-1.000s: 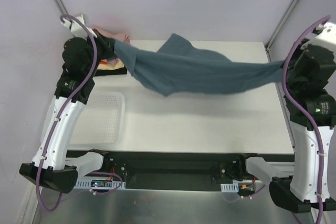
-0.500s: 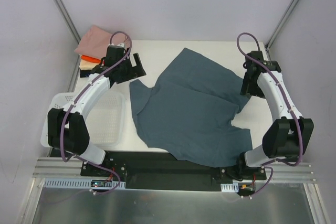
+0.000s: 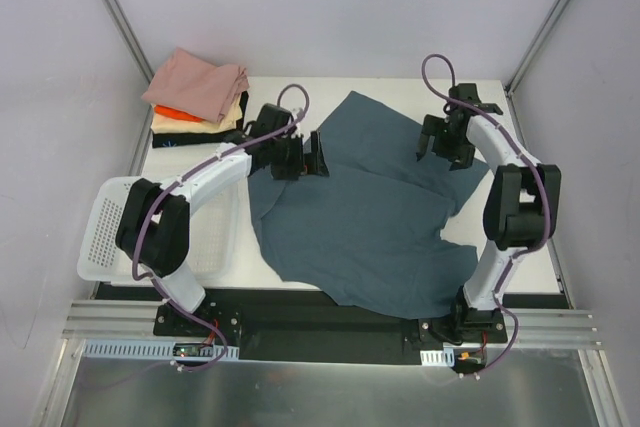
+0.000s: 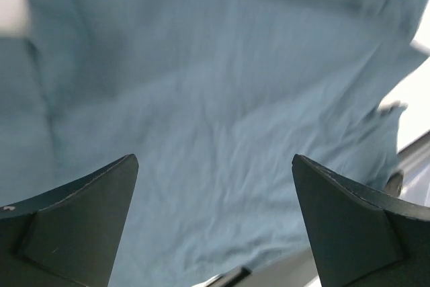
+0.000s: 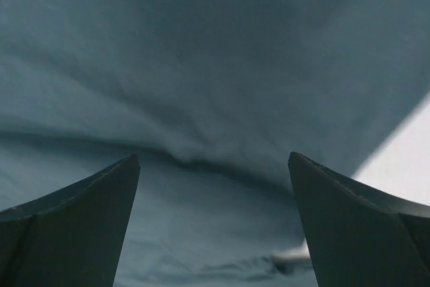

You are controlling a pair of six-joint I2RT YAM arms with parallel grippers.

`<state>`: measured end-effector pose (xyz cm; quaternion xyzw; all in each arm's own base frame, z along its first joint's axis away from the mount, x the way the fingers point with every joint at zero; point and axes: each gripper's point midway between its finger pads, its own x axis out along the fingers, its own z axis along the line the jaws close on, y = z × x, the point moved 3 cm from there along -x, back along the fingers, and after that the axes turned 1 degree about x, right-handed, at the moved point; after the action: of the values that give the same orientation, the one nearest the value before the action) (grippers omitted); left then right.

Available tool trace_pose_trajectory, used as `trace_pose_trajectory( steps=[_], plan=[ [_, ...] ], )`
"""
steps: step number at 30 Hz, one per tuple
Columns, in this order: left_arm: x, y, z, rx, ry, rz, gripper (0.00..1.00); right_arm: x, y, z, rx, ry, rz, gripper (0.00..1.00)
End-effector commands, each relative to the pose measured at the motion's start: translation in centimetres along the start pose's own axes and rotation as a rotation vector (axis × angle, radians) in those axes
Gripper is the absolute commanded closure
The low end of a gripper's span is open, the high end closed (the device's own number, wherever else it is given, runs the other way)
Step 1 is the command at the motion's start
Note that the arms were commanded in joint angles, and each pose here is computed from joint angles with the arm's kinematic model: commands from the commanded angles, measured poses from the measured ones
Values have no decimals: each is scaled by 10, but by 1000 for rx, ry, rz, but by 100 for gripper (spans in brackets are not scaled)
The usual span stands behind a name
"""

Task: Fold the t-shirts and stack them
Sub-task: Flatten the tshirt out

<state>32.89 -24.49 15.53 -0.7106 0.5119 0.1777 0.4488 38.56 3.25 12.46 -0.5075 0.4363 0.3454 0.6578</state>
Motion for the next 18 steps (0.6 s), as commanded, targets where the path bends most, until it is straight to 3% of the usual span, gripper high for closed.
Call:
trace_pose_trajectory(
  steps=[1,11,18],
  plan=[
    [1,48,7,-78,-1,123,1,23,-19,36,37,-188,-1,4],
    [30,69,29,-178,-62,263,1,68,0,-2,208,-50,86,4],
    [50,35,61,-205,-189,243,1,62,24,-59,439,14,111,3]
  ],
)
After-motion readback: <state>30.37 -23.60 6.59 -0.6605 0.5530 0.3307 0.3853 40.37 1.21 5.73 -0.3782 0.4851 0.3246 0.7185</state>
